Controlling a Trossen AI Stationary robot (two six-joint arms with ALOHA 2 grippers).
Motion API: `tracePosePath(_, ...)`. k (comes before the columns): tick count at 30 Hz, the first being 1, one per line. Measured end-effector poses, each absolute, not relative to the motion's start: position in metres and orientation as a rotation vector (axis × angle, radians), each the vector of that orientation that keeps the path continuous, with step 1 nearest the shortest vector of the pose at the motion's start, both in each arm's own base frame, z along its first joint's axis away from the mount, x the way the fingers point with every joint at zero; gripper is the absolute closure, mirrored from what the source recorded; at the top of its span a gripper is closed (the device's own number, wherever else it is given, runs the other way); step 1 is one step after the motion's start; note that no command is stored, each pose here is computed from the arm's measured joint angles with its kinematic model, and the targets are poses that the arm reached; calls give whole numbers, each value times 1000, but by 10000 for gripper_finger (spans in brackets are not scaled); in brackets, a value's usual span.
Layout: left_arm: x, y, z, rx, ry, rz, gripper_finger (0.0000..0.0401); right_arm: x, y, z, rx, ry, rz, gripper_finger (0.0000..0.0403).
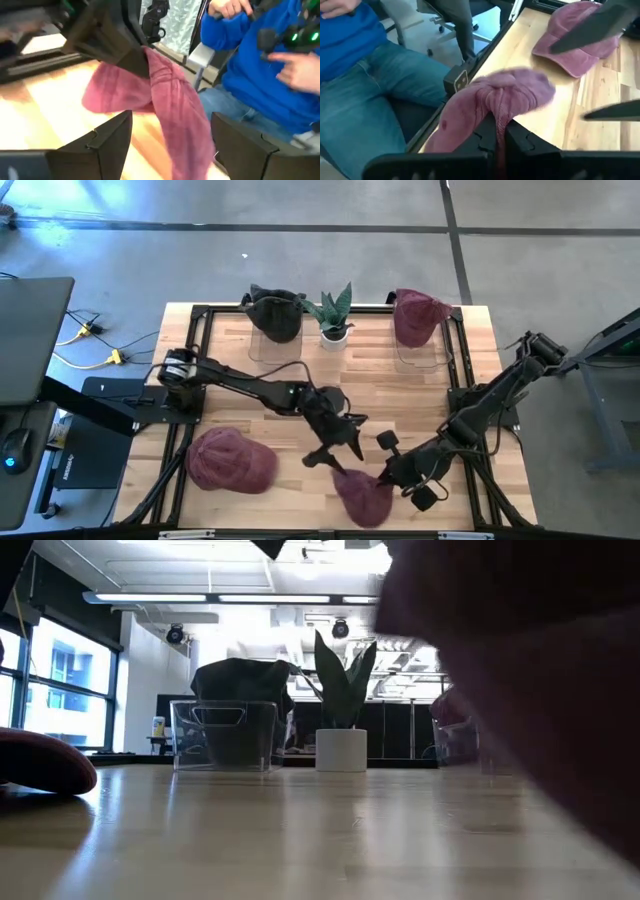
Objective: Pick & Place hat
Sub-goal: Put the top red cap into the right transparent bin
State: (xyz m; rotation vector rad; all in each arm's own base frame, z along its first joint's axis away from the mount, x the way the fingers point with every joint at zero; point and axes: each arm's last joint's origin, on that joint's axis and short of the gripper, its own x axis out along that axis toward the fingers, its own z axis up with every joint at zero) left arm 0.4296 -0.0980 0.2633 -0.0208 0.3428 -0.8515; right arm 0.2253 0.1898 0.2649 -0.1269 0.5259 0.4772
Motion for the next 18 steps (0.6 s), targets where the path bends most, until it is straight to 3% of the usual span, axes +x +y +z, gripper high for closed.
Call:
tracePosePath(10,449,-110,219,-314,459,-912,137,225,186,261,-158,551,383,400)
tracePosePath(18,451,-113,222,-371,414,-1032,137,220,178,257,-106,626,240,400)
